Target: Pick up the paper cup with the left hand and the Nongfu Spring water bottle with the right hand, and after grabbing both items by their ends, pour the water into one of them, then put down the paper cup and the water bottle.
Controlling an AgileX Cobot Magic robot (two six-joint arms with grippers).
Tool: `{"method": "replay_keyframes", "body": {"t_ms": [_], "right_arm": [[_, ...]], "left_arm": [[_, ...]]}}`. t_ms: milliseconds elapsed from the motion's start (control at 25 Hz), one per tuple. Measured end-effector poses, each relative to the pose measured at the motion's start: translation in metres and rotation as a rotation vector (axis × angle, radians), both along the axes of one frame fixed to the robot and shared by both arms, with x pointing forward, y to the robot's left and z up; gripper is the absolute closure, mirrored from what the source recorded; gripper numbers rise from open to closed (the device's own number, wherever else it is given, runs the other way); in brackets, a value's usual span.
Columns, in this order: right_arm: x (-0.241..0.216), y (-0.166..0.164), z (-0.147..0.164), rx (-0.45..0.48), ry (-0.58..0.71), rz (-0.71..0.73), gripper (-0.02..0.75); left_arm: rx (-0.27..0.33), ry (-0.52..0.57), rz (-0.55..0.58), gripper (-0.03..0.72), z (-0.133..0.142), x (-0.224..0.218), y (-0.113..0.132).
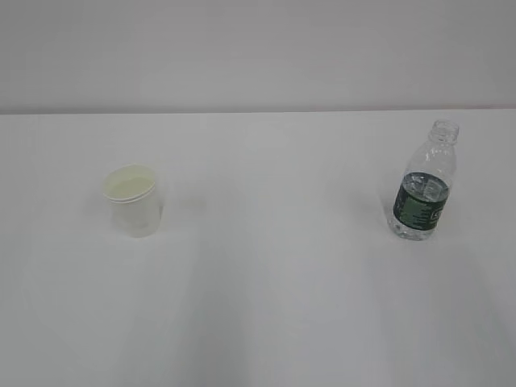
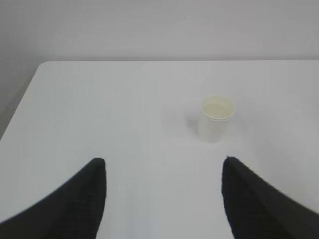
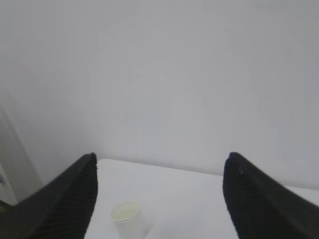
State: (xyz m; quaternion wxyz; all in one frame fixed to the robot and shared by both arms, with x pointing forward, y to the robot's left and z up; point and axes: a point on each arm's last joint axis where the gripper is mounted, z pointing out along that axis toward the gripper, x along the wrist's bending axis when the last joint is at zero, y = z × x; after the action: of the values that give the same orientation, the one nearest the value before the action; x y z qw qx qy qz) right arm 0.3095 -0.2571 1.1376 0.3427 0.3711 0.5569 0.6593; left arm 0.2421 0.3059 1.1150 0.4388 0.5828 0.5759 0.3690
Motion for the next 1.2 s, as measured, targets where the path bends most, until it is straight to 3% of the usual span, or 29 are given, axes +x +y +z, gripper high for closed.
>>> {"method": "replay_keyframes", "body": {"t_ms": [360, 800, 1200], "right_arm": [[0.000, 0.001, 0.000, -0.002, 0.002, 0.008, 0.150], [-0.001, 0.002, -0.001, -0.007, 0.010, 0.030, 0.150], [-0.003, 0.005, 0.000, 0.002, 0.023, 0.063, 0.150]], "left_arm": [[0.009, 0.072, -0.007, 0.200, -0.006, -0.003, 0.000], [-0.001, 0.019, -0.010, 0.207, -0.021, -0.024, 0.003], [0.009, 0.043, -0.006, 0.227, -0.033, -0.017, 0.002]]}}
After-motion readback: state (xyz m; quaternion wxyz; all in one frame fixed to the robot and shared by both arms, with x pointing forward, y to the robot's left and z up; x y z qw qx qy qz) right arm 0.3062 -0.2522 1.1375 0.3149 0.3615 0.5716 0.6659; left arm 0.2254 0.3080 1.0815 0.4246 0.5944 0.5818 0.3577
